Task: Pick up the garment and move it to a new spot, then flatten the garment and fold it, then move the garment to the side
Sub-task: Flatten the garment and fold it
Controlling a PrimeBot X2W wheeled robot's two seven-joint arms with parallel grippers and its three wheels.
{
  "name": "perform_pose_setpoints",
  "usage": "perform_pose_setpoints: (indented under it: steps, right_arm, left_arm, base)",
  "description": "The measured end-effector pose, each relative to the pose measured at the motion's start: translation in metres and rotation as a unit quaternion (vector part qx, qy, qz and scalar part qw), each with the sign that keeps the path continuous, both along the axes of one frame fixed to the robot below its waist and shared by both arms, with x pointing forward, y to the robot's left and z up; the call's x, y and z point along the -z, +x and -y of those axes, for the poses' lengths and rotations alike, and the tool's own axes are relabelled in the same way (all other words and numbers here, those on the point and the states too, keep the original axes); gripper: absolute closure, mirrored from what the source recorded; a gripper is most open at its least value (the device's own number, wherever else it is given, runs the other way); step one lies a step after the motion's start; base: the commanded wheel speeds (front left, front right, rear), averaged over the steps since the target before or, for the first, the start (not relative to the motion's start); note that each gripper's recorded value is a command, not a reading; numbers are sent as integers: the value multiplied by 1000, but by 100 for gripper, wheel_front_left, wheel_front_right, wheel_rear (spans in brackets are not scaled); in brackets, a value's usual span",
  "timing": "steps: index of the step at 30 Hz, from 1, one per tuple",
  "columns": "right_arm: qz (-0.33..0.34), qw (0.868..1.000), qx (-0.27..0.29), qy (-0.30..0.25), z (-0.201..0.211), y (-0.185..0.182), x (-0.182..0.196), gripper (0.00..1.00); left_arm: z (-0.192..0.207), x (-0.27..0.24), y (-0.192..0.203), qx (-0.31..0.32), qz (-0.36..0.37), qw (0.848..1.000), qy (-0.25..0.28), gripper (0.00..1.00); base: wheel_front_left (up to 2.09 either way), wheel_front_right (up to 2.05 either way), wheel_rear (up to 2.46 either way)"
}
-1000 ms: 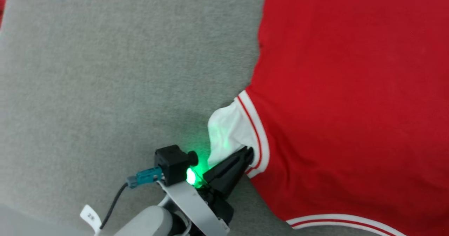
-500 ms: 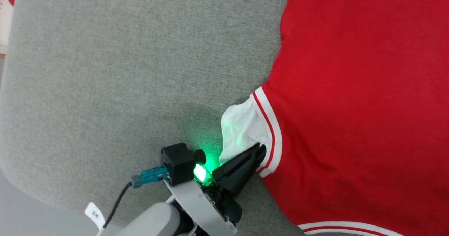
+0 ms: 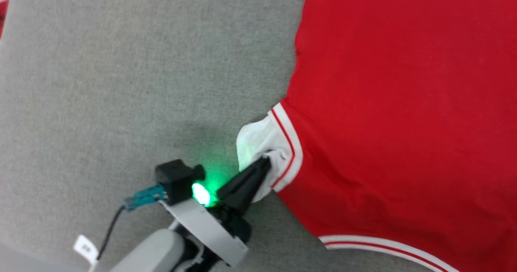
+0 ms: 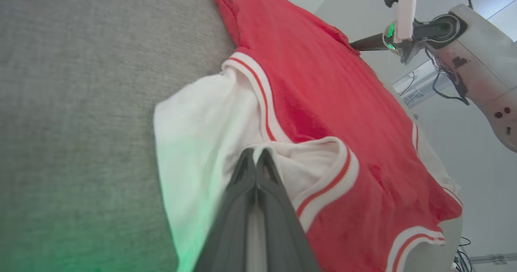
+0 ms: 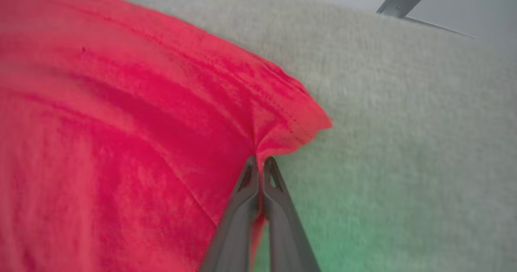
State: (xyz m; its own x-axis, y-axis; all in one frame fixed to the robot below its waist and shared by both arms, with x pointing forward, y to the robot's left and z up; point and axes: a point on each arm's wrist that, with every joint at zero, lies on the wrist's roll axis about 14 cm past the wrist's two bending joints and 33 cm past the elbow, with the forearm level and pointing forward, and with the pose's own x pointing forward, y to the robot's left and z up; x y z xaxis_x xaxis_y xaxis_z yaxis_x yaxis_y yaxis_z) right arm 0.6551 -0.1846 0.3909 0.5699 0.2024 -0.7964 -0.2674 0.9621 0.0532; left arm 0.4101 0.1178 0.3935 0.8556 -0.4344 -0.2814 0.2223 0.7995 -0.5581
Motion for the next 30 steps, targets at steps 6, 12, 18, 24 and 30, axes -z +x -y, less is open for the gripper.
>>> perform_pose_setpoints:
  steps: [6,12,18,24,30]
  right_arm:
    - [-12,999,-40,-24,27,-61,-7,100]
    - [-58,995,-56,-50,66,-138,-11,100]
    - [-97,993,-60,-36,78,-215,-7,100]
    - [-150,987,-58,-12,74,-296,9,100]
    - [-167,984,-59,10,57,-335,16,100]
  left_arm:
    - [-14,-7,-3,-7,5,1000,25,100]
    - [-9,-14,-3,9,13,999,36,100]
    - [-1,-29,-4,19,32,999,34,100]
    - [11,-42,-1,33,50,998,29,100]
    - [22,-45,0,52,54,997,24,100]
  base:
    - [0,0,0]
    - [0,0,0]
    - [0,0,0]
    - [0,0,0]
    - [0,0,0]
